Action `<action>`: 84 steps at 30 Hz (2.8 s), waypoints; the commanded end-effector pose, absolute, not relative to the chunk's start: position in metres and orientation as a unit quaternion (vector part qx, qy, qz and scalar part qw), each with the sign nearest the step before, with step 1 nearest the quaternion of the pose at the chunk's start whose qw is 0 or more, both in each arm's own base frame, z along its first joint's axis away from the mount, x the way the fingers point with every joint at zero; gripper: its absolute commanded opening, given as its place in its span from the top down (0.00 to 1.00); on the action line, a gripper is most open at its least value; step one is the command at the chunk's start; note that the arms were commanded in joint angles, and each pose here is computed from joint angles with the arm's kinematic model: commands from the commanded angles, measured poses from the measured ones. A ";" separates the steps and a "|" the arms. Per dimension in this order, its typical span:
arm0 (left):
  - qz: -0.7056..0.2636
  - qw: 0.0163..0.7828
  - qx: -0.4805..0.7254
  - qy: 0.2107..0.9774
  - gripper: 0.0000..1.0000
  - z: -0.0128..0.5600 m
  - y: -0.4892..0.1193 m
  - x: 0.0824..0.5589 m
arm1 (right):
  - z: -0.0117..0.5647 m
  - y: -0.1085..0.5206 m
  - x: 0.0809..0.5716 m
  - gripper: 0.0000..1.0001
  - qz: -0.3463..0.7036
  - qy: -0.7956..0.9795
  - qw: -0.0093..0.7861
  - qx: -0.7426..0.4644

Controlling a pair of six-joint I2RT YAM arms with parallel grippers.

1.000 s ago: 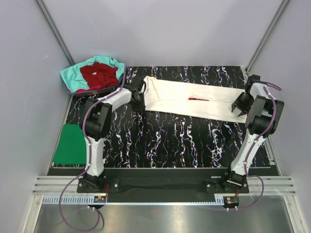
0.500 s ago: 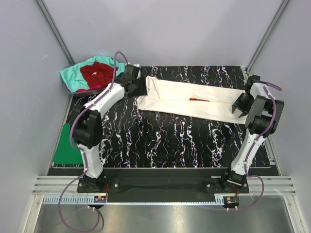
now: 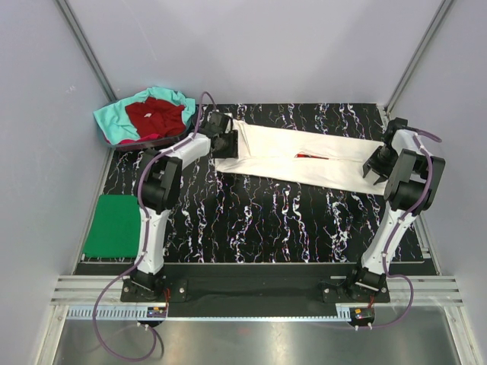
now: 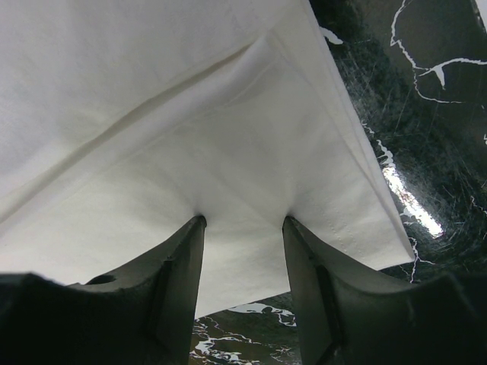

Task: Fold and stack the t-shirts
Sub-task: Fold the tshirt

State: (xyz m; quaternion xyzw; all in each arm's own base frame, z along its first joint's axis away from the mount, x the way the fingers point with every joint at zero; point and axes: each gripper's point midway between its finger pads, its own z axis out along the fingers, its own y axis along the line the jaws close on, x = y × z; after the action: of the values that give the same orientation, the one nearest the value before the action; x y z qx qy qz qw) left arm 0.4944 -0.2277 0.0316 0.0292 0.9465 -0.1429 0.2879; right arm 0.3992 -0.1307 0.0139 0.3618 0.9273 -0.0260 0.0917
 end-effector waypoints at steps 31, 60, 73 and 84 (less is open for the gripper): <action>-0.122 0.252 0.043 0.959 0.31 0.137 -0.164 0.297 | 0.106 -0.053 0.347 0.21 0.030 0.931 0.126 0.341; -0.296 0.239 -0.105 0.919 0.35 0.147 -0.160 0.377 | 0.079 0.366 0.329 0.67 0.444 0.812 0.079 0.370; -0.304 0.236 -0.100 0.917 0.35 0.148 -0.149 0.377 | 0.049 0.361 0.316 0.58 0.385 0.831 0.076 0.395; -0.312 0.234 -0.103 0.915 0.35 0.148 -0.141 0.377 | 0.032 0.360 0.318 0.57 0.362 0.837 0.075 0.402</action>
State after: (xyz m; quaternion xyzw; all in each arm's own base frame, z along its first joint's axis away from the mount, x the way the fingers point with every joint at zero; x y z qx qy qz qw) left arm 0.3766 -0.1394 0.1280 -0.1217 0.9259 -0.2888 0.2108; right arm 0.3101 0.3551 0.0317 0.3959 0.8399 0.3666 0.0582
